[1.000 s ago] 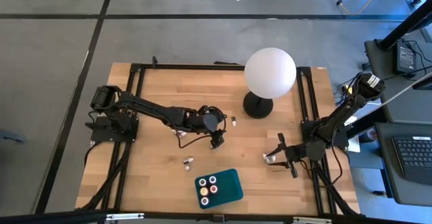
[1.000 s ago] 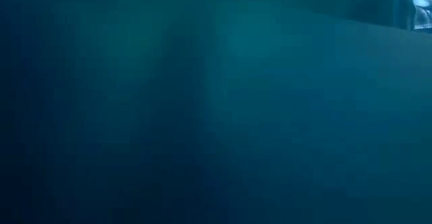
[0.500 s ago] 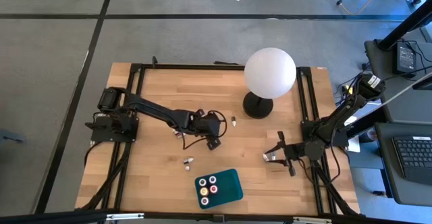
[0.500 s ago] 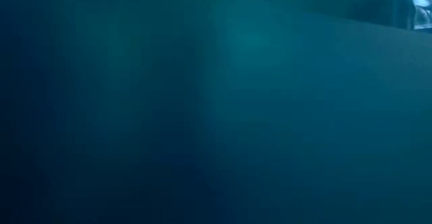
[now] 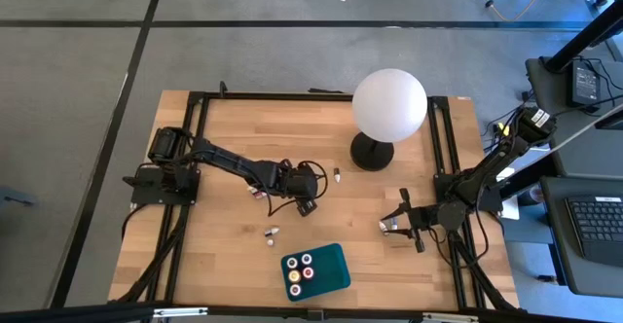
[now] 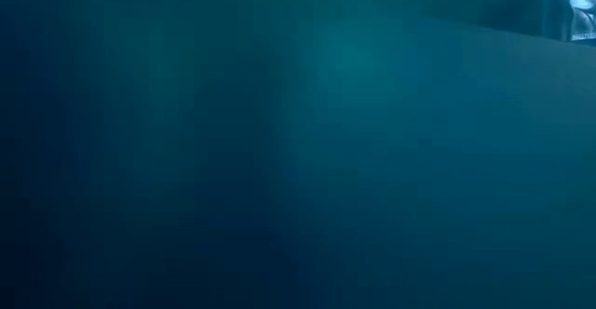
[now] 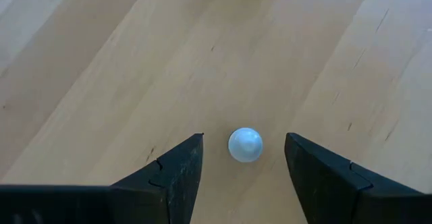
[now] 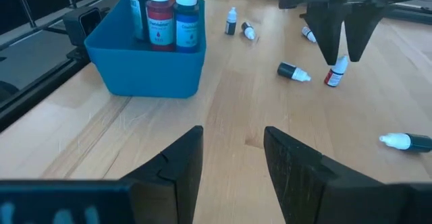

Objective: Pick & Place food coloring
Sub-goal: Put the small red food coloring bottle into the blue bin

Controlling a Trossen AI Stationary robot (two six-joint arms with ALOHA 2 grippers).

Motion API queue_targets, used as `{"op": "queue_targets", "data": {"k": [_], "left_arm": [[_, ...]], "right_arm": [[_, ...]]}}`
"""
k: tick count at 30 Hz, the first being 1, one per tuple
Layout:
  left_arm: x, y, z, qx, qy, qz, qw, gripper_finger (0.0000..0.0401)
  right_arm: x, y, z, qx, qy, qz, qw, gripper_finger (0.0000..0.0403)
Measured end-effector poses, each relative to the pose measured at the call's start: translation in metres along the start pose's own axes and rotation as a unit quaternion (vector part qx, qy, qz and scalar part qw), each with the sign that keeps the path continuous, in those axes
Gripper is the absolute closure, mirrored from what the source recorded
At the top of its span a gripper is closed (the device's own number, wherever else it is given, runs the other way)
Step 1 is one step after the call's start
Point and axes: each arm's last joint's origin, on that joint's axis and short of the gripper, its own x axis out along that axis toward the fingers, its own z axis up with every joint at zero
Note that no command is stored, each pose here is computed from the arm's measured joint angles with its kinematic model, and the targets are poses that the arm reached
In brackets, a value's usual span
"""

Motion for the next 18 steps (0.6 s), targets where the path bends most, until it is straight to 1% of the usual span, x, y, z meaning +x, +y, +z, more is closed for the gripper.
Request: {"op": "queue_targets", "data": {"k": [9, 18], "left_arm": [[0.0018, -0.0005, -0.0003, 0.001, 0.002, -0.003, 1.000, 0.0242], [0.0018, -0.0004, -0.0002, 0.001, 0.001, -0.001, 1.000, 0.0311]], "right_arm": [[0.0000, -0.0001, -0.0006, -0.004, 0.003, -0.001, 1.000, 0.0242], [0.0000, -0.0003, -0.0008, -0.006, 0.003, -0.004, 1.000, 0.0242]]}}
